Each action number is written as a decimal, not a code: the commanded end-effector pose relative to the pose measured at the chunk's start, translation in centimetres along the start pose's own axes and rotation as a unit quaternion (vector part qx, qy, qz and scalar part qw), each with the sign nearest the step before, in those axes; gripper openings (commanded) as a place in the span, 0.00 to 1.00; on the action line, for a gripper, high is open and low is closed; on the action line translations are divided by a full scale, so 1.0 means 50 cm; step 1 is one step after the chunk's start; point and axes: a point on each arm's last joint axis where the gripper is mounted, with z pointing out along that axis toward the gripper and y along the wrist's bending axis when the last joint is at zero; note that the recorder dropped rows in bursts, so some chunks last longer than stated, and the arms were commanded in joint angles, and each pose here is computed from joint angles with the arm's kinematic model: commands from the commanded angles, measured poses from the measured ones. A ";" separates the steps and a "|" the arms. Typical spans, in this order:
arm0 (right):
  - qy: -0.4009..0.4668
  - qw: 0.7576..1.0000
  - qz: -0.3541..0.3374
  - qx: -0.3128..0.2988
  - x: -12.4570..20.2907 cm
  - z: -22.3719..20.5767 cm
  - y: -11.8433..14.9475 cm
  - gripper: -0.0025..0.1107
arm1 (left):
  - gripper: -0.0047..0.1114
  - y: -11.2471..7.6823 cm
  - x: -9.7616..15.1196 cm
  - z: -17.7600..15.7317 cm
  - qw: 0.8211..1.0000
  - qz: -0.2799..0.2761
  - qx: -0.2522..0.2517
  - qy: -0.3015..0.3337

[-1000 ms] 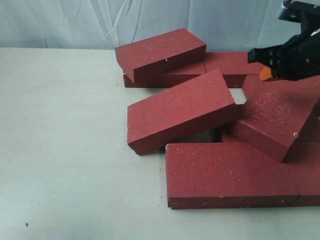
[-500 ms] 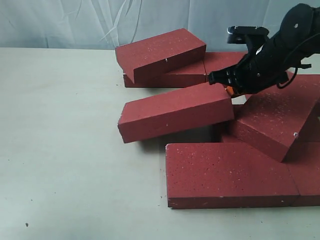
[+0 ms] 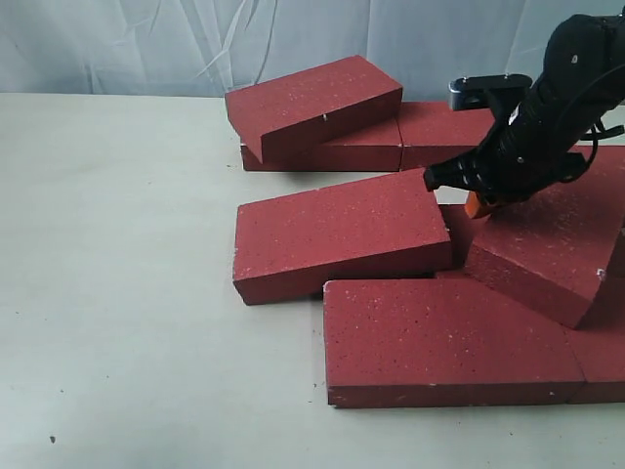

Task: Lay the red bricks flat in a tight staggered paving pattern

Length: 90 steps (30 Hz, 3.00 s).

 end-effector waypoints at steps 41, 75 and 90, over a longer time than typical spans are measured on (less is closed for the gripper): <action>-0.003 1.000 0.002 -0.014 0.026 -0.080 0.023 0.02 | 0.04 0.000 0.001 0.000 1.000 0.000 0.001 -0.003; -0.047 0.986 -0.124 -0.103 0.037 0.000 0.291 0.02 | 0.04 0.000 0.001 0.000 1.000 0.000 0.001 -0.003; -0.062 0.961 -0.219 -0.158 0.057 -0.073 0.457 0.02 | 0.04 0.000 0.001 0.000 1.000 0.000 0.001 -0.003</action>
